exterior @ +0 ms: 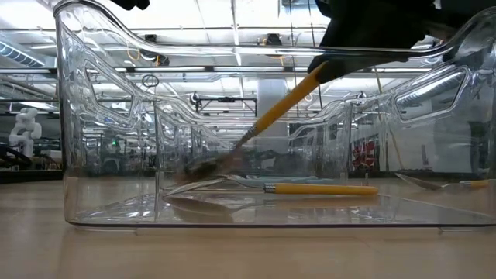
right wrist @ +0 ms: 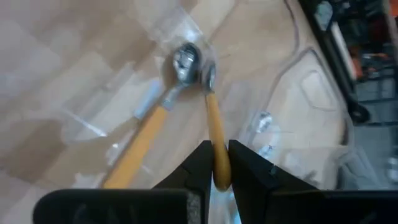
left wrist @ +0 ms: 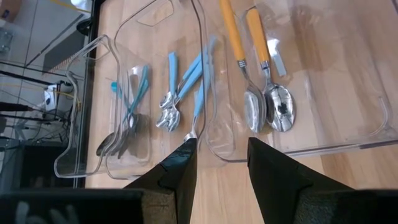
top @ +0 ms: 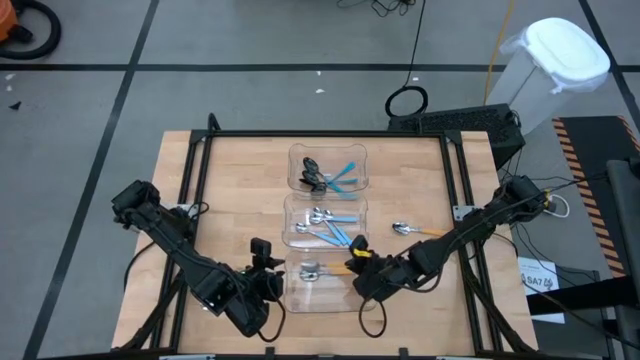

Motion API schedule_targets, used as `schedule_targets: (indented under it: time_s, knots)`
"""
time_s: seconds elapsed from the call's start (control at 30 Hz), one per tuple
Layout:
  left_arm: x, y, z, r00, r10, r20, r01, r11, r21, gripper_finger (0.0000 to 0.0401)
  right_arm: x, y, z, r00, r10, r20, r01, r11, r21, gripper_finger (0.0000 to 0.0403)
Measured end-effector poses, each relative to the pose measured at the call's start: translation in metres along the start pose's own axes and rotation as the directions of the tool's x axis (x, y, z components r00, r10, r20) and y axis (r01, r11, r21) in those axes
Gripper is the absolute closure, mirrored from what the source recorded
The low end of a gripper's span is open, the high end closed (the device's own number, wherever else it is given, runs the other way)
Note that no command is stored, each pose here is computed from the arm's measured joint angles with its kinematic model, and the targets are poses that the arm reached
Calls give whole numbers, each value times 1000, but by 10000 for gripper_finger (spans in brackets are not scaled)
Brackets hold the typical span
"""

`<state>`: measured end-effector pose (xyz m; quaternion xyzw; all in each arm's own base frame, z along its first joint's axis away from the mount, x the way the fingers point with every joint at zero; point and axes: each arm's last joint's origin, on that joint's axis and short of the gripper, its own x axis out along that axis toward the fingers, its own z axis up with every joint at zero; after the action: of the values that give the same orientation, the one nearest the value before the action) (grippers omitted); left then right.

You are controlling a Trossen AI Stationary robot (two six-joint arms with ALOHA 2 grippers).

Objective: Sort silverware by color (type)
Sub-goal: Put the yellow spoon into the bottom transparent bin

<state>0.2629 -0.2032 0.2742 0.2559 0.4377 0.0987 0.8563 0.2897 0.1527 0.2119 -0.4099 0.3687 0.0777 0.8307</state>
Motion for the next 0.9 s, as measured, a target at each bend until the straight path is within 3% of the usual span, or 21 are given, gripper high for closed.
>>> schedule_targets:
  time_s: [0.3, 0.67, 0.9]
  knots:
    - [0, 0, 0, 1000, 0, 0, 0, 1000, -1, 261, 2, -2, 1, 996, 74, 51, -78, 993, 88, 349]
    - [0, 0, 0, 1000, 0, 0, 0, 1000, -2, 261, 5, -6, 2, 990, 106, 93, -122, 974, 190, 298]
    - [0, 0, 0, 1000, 0, 0, 0, 1000, -2, 261, 7, -8, 1, 974, 184, 130, -217, 921, 323, 276]
